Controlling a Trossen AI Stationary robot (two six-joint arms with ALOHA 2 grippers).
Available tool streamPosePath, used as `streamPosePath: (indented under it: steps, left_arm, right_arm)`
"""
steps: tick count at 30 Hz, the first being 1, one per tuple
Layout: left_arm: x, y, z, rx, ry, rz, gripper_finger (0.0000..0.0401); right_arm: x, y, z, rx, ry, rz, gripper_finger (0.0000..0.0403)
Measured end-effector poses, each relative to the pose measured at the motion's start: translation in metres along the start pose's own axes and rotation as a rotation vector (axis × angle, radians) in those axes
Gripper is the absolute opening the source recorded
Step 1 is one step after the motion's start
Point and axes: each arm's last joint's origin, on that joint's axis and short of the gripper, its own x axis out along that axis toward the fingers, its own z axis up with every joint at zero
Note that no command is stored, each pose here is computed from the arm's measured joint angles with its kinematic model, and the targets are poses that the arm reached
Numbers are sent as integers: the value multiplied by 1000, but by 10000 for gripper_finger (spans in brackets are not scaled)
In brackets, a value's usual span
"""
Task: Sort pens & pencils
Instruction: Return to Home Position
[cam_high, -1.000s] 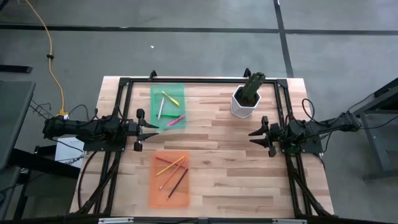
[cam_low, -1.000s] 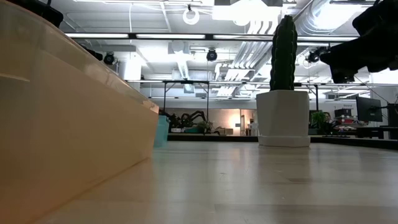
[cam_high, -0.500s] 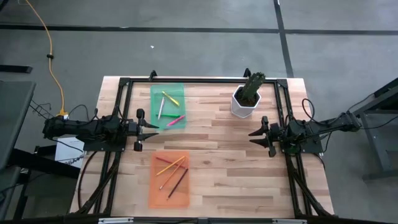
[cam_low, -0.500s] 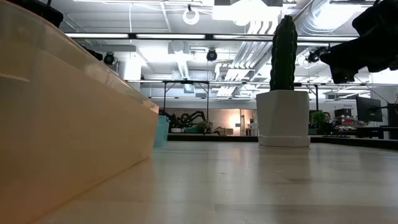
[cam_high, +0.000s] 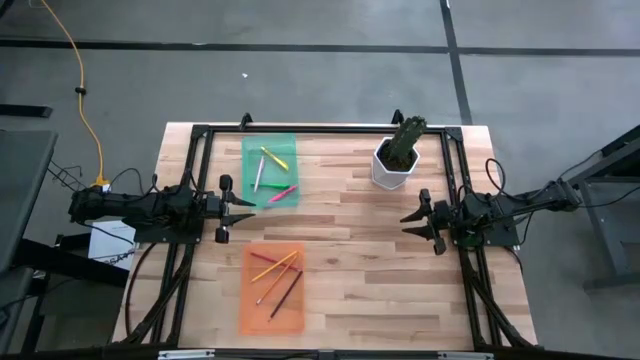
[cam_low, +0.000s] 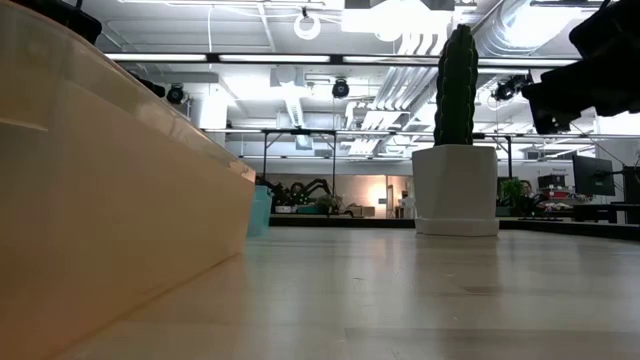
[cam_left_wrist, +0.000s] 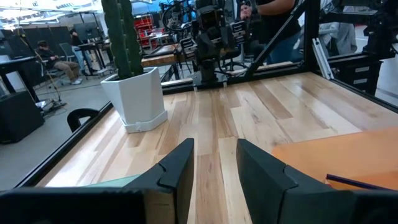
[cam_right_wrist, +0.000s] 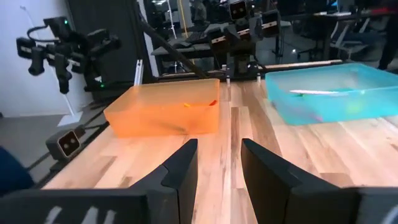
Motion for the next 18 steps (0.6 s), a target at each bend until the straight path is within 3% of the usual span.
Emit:
streamPosePath:
  steps: [18]
  left_arm:
    - [0,0,0,0,0,0,108]
  right_arm:
    - [0,0,0,31,0,0,114]
